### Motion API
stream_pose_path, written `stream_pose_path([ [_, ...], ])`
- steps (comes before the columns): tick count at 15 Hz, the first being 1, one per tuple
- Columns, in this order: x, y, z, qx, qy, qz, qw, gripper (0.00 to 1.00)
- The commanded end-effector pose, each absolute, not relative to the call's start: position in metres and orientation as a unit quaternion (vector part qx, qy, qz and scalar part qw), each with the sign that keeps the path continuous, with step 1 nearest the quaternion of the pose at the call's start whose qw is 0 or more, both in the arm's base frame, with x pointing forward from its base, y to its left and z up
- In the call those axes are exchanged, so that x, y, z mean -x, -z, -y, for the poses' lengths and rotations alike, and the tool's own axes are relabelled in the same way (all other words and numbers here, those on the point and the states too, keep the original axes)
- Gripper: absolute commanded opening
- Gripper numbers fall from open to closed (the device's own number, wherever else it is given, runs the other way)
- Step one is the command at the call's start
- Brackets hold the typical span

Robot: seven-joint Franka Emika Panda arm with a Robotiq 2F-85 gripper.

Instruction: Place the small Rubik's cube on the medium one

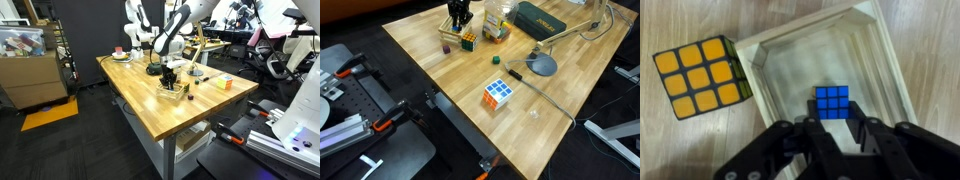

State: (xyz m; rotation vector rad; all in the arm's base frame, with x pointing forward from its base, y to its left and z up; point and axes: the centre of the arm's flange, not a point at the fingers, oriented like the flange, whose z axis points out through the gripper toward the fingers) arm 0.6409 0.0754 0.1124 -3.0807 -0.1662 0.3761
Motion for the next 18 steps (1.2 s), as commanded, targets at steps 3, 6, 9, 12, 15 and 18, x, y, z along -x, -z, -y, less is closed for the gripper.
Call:
stream_pose_path([
  [3, -0.617, -0.152, -0.096, 0.994, -0.063, 0.091, -0.006, 0.08],
  [6, -0.603, -0.171, -0.101, 0.994, -0.035, 0.099, -0.024, 0.08],
  [9, -0.590, -0.195, -0.093, 0.995, 0.003, 0.087, -0.050, 0.08],
  [12, -0.580, -0.219, -0.080, 0.994, 0.040, 0.065, -0.080, 0.08],
  [15, -0.572, -0.230, -0.057, 0.993, 0.051, 0.011, -0.109, 0.08],
  [18, -0.564, -0.223, -0.030, 0.990, 0.040, -0.065, -0.120, 0.08],
])
